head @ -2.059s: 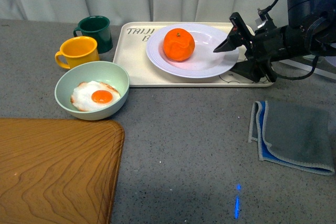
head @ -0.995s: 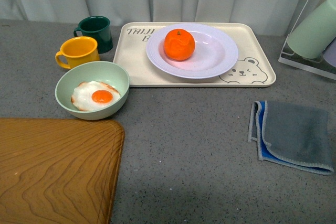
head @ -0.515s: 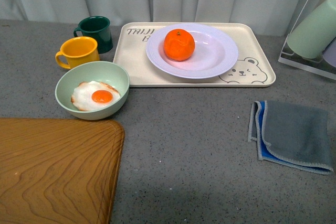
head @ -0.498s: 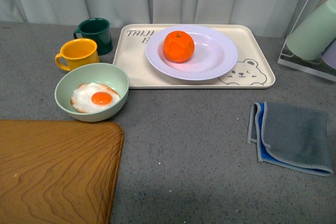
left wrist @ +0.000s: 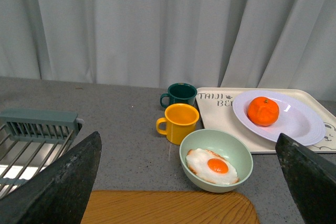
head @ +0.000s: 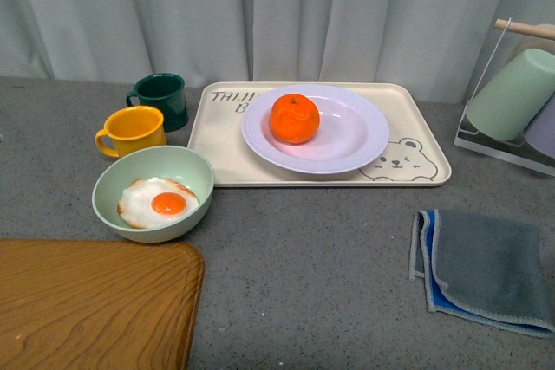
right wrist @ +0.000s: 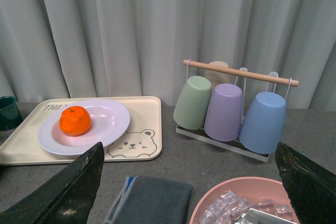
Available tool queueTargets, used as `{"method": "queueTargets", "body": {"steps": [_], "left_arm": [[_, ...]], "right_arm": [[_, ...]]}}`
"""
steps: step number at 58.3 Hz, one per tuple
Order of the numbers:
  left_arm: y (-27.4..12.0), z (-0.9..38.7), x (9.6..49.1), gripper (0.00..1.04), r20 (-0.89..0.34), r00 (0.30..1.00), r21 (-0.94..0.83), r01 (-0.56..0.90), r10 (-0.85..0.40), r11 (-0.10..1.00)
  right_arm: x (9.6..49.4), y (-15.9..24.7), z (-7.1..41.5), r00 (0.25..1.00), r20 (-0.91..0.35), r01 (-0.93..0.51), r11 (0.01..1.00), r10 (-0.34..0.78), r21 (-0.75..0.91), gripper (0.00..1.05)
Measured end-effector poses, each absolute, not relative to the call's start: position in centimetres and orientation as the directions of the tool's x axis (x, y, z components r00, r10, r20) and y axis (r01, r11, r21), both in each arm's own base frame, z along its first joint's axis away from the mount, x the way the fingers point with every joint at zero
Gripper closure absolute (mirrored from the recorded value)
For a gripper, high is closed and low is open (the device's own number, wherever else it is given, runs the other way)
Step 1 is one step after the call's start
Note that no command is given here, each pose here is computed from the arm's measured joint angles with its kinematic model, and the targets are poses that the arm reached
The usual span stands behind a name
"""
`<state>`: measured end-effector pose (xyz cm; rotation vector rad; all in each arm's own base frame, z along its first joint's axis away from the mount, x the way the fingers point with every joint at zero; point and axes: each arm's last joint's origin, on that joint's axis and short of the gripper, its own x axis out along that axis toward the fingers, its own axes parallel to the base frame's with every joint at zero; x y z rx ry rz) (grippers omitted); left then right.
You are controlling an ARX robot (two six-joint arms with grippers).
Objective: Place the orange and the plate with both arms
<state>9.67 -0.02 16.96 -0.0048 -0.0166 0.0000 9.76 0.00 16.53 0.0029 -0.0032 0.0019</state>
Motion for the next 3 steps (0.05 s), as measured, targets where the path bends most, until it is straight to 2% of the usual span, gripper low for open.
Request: {"method": "queueTargets", "body": {"steps": [3], "left_arm": [[-0.02,16.96,9.67,0.07,0.017,1.0,-0.005,0.0,0.0,1.0]], "right_arm": [[9.76,0.0,16.53,1.0,0.003,-0.002,1.0,0.002,0.003,0.09]]}}
